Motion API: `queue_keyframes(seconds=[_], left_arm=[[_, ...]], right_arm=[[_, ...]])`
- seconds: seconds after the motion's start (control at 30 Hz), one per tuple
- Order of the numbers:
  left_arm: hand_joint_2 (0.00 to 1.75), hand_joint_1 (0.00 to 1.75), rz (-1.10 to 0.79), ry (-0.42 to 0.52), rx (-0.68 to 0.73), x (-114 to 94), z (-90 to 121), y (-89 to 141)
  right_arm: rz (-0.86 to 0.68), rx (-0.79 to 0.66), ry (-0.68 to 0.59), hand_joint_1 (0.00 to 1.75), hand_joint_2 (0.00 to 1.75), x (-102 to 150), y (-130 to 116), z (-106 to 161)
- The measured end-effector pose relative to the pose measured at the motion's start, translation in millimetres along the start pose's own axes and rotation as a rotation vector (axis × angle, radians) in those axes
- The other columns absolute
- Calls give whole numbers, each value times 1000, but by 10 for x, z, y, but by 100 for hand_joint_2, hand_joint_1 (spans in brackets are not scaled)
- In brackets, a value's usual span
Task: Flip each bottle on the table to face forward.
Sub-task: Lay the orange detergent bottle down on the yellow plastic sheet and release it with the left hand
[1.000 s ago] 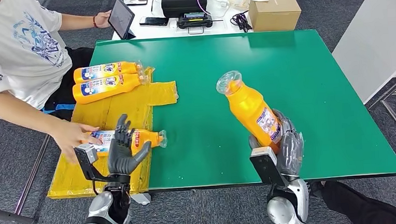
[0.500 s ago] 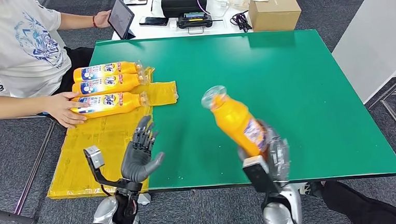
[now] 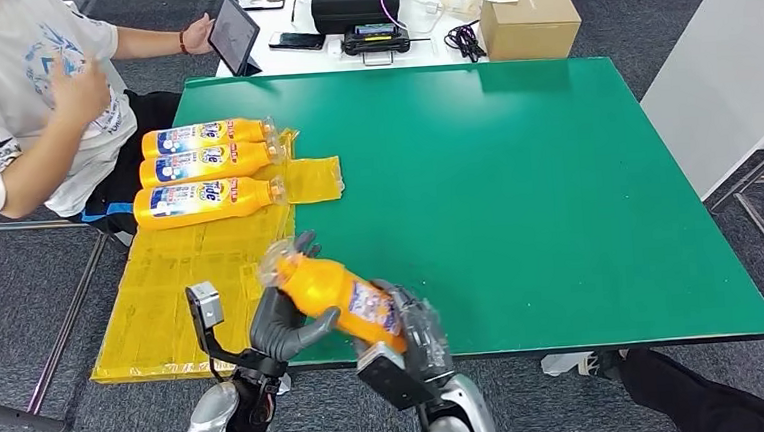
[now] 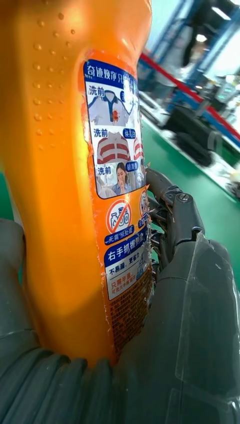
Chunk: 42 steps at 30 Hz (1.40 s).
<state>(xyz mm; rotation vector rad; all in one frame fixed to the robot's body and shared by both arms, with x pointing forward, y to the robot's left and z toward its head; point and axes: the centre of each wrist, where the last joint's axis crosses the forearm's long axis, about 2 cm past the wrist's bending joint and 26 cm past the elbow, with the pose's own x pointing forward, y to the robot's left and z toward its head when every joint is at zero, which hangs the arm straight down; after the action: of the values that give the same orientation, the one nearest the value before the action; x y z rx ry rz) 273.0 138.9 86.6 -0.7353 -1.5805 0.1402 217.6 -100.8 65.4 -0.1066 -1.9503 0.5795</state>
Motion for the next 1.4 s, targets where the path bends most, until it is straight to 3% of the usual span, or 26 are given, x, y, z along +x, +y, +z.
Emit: queue_keyframes(seconds=[0.2,0.7,0.83,1.23,1.27,1.4], left_arm=[[175,0,13,21,-2,-27,20,19],[175,3,52,61,0,-85,67,73],[175,175,68,46,-12,-89,74,76],[175,175,128,-21,40,-55,116,43],[175,175,128,-25,43,-49,114,42],[175,175,124,-38,63,-28,110,33]], right_arm=[[-13,49,-3,175,175,30,143,-8],[-20,111,-7,175,175,15,217,-61],[-26,130,-3,175,175,9,242,-73],[-13,158,-9,175,175,10,278,-109],[-10,157,-10,168,175,12,277,-115],[-5,146,-7,0,175,16,273,-128]])
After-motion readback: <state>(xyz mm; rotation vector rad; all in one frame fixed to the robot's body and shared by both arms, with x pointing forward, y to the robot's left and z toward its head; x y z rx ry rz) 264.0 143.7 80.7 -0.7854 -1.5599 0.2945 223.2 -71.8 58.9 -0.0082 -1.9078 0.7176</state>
